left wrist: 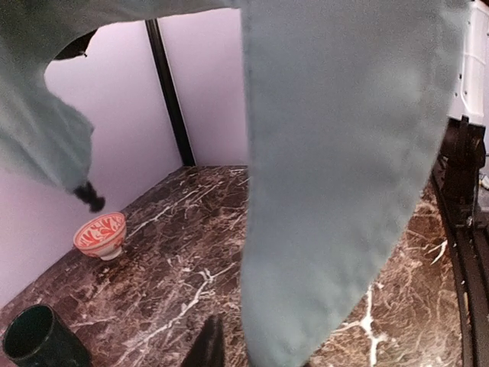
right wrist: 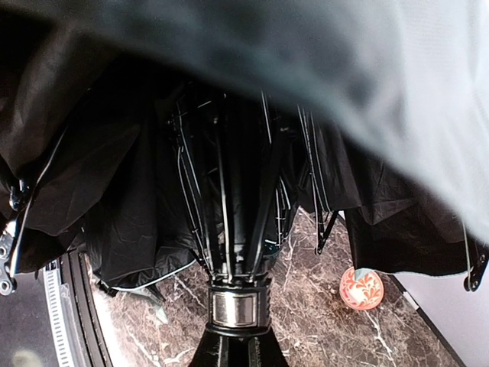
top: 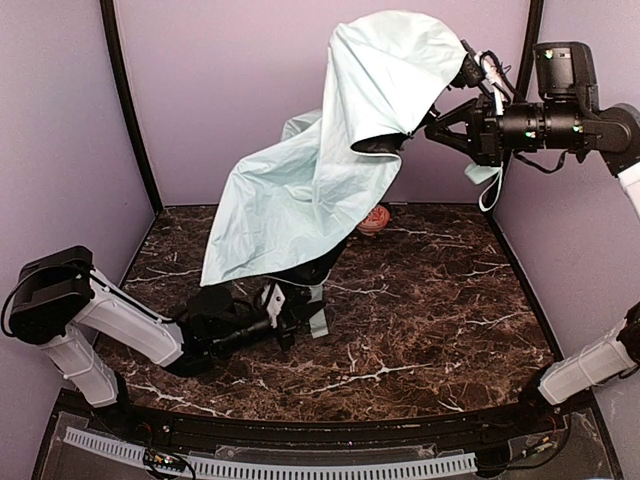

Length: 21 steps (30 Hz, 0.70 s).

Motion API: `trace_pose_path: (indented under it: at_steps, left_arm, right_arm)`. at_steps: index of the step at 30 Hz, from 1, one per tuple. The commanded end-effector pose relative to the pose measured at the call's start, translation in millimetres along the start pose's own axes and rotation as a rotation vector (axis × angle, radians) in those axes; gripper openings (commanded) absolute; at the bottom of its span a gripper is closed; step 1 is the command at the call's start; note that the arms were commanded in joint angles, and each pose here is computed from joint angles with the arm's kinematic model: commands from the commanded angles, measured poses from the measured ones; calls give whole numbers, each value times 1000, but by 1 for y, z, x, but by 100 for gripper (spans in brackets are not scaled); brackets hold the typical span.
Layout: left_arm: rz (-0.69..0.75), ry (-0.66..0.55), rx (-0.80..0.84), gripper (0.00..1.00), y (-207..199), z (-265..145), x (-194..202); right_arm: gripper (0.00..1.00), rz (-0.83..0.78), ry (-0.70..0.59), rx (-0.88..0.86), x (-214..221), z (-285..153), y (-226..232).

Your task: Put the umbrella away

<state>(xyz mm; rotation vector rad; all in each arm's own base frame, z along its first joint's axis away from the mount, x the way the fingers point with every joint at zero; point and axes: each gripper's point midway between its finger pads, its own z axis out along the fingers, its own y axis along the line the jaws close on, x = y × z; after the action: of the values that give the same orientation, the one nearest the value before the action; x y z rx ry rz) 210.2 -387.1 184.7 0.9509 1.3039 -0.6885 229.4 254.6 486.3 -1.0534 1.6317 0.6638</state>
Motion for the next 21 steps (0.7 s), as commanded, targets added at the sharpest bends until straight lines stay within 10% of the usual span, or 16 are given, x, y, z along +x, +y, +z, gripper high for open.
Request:
trace_pose_path:
  at_steps: [1, 7, 21]
  left_arm:
    - [49, -55, -84, 0, 24, -3, -16]
    - [85, 36, -112, 0, 50, -40, 6]
    - [80, 307, 439, 0, -42, -94, -18]
  right_arm:
    - [0, -85, -96, -68, -21, -22, 19]
    - [0, -133, -70, -111, -3, -44, 39]
    - [0, -174, -12, 27, 24, -51, 23]
